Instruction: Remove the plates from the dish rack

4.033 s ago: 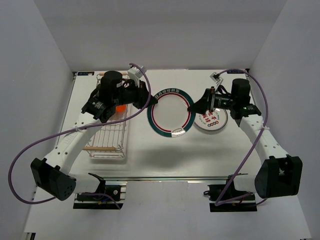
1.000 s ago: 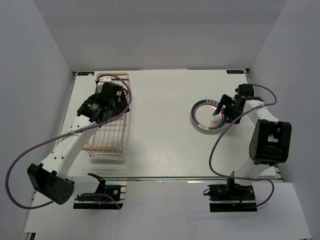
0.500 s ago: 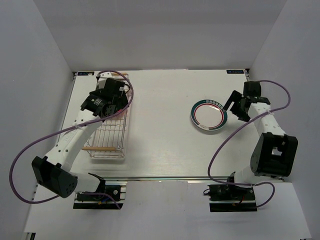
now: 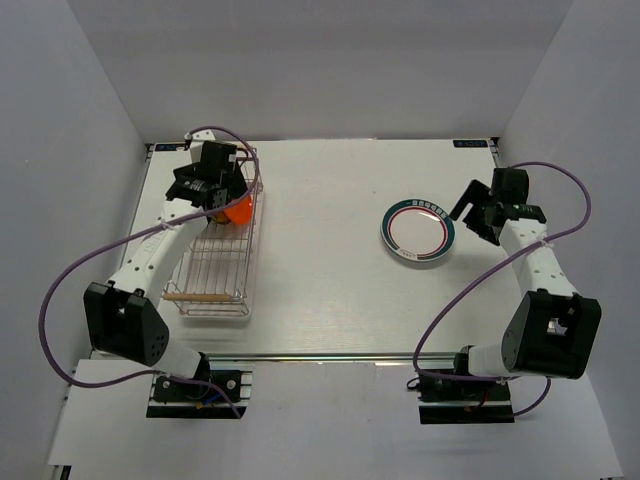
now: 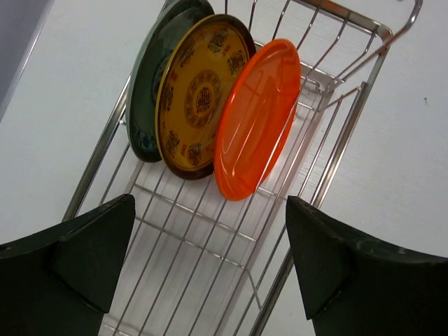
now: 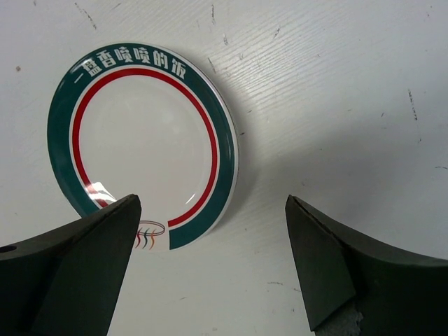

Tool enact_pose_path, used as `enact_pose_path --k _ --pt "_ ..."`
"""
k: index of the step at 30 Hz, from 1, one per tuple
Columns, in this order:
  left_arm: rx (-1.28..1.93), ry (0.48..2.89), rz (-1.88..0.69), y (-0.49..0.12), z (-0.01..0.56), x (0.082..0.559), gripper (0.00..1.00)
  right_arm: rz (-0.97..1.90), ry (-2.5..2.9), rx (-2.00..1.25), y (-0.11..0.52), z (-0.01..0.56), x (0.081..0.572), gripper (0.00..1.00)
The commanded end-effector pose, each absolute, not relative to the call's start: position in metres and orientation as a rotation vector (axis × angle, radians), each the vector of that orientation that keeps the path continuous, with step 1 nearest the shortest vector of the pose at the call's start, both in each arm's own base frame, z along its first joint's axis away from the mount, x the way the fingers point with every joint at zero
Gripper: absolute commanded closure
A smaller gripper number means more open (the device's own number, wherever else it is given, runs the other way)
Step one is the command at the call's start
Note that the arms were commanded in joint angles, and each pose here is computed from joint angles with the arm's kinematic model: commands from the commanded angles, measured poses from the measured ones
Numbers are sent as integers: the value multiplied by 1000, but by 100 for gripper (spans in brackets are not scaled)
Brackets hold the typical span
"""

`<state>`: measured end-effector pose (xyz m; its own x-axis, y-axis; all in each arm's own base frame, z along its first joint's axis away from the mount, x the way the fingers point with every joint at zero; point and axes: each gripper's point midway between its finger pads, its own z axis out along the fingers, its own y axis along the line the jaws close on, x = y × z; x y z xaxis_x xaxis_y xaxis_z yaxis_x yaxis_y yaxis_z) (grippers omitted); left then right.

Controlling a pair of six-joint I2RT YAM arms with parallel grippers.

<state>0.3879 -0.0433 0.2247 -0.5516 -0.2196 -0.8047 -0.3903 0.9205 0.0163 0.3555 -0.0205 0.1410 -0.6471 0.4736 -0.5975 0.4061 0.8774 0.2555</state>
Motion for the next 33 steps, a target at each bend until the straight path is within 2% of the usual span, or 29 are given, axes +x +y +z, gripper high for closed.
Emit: enact_pose_path --k 1,9,19,26,33 --pt "-421 2151 167 -43 222 409 2 133 2308 641 -23 149 356 11" --pt "-357 2144 80 -44 202 423 2 147 2327 642 -20 142 355 11" --pt "-338 2191 78 -46 176 430 14 143 2362 641 -20 134 356 11" --pt "-388 2205 148 -32 167 434 16 128 2357 642 -22 135 355 11" --pt "-392 2224 145 -31 153 439 33 125 2366 635 -22 133 354 11"
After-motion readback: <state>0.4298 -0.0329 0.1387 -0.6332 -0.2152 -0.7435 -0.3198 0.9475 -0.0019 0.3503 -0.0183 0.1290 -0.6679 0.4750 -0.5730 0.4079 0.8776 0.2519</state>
